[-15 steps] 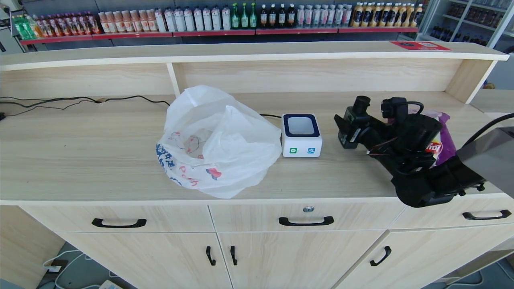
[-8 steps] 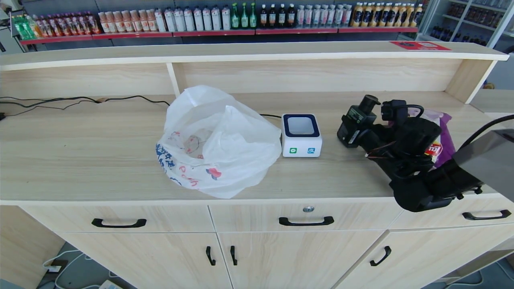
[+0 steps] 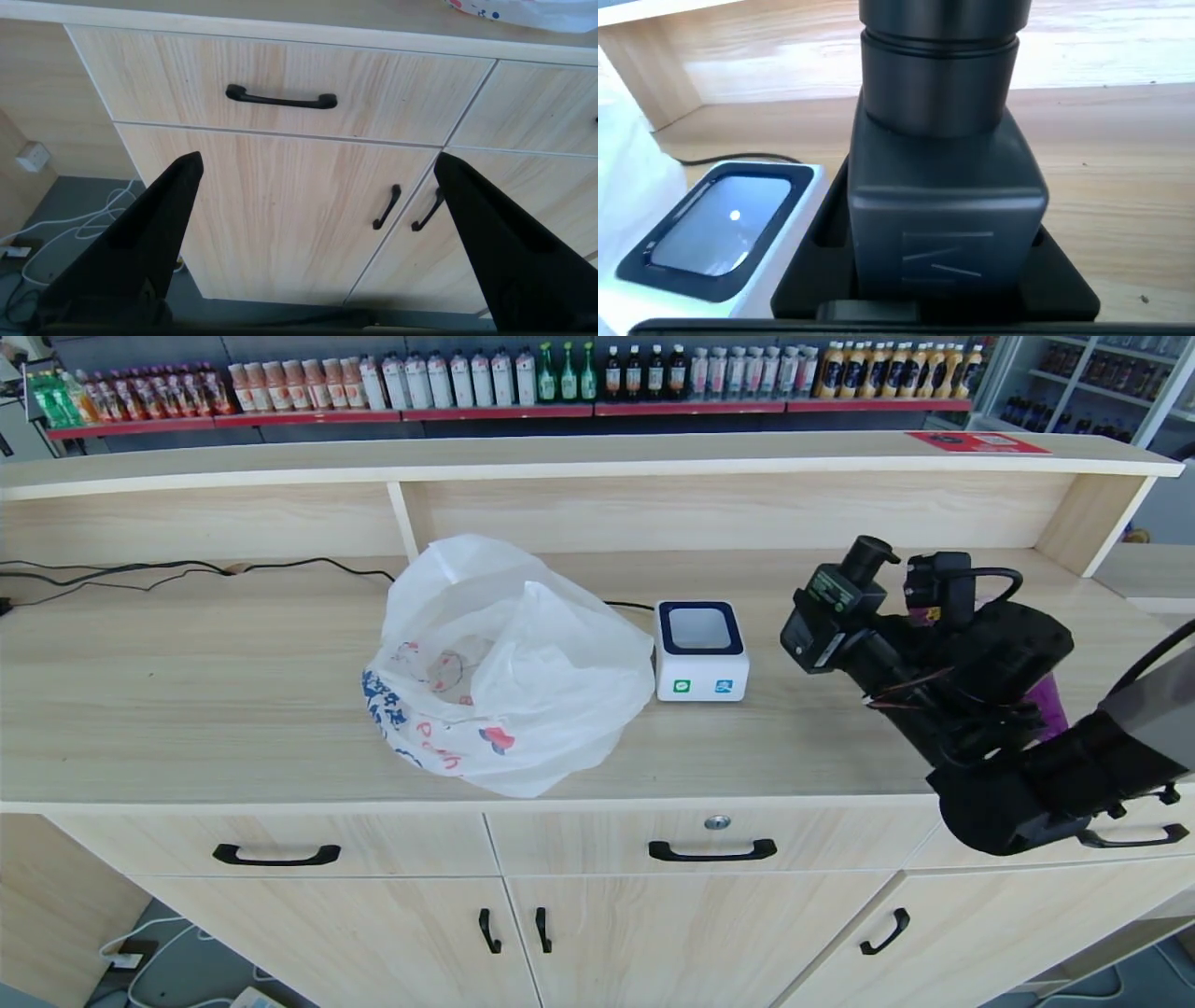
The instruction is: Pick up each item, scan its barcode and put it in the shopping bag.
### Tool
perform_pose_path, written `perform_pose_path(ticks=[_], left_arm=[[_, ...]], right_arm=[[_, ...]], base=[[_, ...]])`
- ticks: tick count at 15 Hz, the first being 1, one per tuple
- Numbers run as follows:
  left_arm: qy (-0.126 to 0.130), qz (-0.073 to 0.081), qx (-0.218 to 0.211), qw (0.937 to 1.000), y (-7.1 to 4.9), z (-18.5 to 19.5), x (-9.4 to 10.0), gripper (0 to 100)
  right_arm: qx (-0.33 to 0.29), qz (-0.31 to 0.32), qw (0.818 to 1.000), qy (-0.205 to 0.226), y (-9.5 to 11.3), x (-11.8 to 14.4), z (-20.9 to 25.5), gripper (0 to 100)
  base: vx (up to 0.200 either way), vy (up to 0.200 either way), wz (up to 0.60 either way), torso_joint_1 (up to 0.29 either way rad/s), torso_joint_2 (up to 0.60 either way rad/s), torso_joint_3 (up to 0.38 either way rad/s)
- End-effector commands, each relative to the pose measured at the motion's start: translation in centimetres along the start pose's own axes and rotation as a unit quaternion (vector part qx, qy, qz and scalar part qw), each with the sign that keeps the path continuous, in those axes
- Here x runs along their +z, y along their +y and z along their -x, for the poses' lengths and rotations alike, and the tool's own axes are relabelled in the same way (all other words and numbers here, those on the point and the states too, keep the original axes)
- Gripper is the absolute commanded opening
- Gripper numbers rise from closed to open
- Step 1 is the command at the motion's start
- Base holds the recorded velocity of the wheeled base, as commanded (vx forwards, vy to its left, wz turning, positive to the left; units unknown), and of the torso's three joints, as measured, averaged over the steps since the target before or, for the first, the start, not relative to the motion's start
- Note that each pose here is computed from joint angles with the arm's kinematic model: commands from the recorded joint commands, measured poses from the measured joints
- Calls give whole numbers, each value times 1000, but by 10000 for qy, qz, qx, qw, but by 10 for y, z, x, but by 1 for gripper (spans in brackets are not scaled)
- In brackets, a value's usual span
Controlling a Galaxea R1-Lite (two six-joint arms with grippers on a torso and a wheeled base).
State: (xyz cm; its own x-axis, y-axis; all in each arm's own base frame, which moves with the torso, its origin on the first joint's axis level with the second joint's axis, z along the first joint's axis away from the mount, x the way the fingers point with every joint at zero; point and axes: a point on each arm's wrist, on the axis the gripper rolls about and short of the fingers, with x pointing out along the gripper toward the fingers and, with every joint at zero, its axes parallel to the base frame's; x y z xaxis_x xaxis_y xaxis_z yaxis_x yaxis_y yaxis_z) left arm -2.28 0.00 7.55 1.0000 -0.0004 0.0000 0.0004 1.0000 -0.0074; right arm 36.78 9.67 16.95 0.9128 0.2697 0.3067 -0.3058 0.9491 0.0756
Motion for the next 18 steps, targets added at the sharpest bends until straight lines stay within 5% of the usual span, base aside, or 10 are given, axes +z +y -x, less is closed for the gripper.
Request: perform_pose_path(ticks=[1,6,11,14,18], left_arm=[[0,1,2,10000,0,0,0,100],[0,1,-6,10000,0,0,0,100],[0,1,10,10000,0,0,0,100],[0,1,10,10000,0,0,0,100],[0,1,-6,10000,0,0,0,100]], right_arm=[[590,-194,9979,-189,44,34,35,0],[1723,-351,9844,-99,110,55,100,0],[2290,-413,9725,115,134,57,136,0],[2602,-1186,9580,239,150,62,145,0],[2973,-2734,9141,356,173,79,146,0]], base=[[0,0,0,0,0,0],[0,0,0,0,0,0],[0,0,0,0,0,0],[0,0,0,0,0,0],[0,0,0,0,0,0]])
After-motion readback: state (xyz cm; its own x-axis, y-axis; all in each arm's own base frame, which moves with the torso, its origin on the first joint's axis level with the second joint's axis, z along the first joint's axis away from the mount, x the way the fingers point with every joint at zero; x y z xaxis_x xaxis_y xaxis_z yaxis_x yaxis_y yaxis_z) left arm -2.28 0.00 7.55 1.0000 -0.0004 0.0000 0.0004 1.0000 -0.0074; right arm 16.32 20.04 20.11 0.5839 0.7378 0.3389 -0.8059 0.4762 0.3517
